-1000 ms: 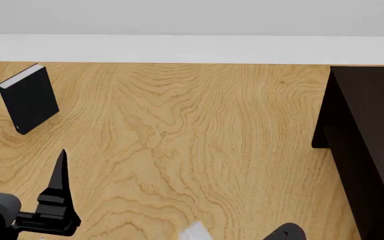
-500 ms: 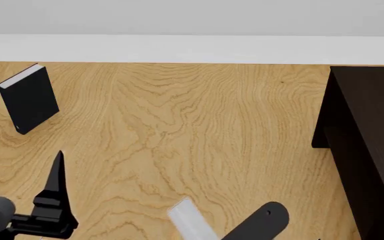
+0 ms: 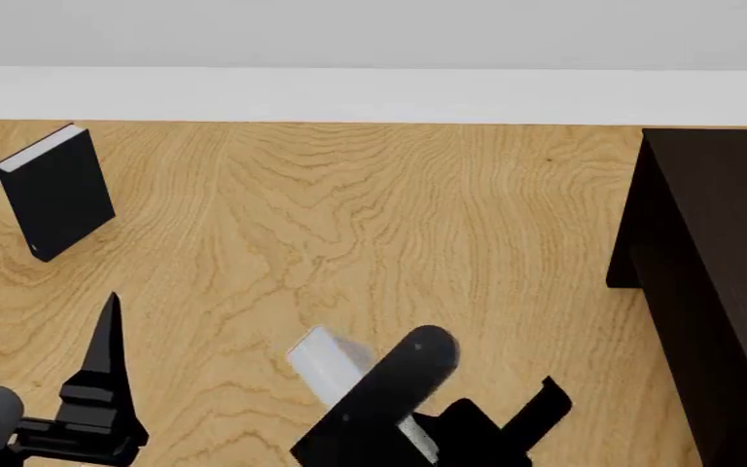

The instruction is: Pick up the book on the right and place it on the cabinet shelf.

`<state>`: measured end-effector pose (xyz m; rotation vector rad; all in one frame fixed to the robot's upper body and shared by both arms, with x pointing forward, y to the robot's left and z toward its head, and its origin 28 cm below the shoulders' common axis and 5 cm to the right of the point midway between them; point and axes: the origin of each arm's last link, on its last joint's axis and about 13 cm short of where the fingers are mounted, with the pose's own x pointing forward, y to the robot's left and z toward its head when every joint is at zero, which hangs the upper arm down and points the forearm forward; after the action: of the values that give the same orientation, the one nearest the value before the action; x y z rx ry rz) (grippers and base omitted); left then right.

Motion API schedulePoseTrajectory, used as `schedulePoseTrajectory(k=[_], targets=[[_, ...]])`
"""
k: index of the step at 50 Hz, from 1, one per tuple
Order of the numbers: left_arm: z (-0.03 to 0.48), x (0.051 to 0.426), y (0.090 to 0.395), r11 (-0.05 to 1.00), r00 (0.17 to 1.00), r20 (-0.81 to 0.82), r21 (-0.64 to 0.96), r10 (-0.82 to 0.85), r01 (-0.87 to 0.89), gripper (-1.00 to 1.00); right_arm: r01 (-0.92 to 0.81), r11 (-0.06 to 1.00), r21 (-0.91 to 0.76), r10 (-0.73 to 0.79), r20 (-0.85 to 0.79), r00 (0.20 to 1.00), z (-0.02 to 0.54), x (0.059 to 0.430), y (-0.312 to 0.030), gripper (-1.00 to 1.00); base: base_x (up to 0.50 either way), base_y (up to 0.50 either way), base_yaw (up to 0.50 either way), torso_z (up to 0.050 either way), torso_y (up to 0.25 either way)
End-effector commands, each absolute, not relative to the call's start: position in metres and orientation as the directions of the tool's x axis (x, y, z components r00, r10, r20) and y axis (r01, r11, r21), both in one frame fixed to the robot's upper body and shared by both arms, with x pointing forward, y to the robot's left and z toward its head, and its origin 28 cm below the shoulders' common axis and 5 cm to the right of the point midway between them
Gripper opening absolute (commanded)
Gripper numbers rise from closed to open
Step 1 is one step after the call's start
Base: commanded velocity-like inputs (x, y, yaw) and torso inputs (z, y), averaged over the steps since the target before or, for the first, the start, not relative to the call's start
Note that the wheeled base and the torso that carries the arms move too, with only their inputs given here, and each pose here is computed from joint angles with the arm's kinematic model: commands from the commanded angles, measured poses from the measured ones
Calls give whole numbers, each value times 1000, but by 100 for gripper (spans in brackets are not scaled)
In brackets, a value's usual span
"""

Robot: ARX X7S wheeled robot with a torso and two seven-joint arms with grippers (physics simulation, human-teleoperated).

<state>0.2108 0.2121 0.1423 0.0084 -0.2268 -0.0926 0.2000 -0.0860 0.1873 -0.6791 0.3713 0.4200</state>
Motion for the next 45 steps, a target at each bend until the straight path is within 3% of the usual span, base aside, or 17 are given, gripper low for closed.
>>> schedulePoseTrajectory(k=[1,24,45], targets=[[144,210,212,996,969,229,21,-93,90,100,-398,681,-615,199,-368,908,192,221,-75,-100,0,0,0,0,0],[145,207,210,996,968,234,22,-95,92,100,-217,567,-794,46,-233,971,186,248,-52,-100,0,0,0,0,1],[143,210,212,996,970,229,15,-87,86,100,-119,516,-848,-88,-190,978,167,264,-41,-100,0,0,0,1,1]])
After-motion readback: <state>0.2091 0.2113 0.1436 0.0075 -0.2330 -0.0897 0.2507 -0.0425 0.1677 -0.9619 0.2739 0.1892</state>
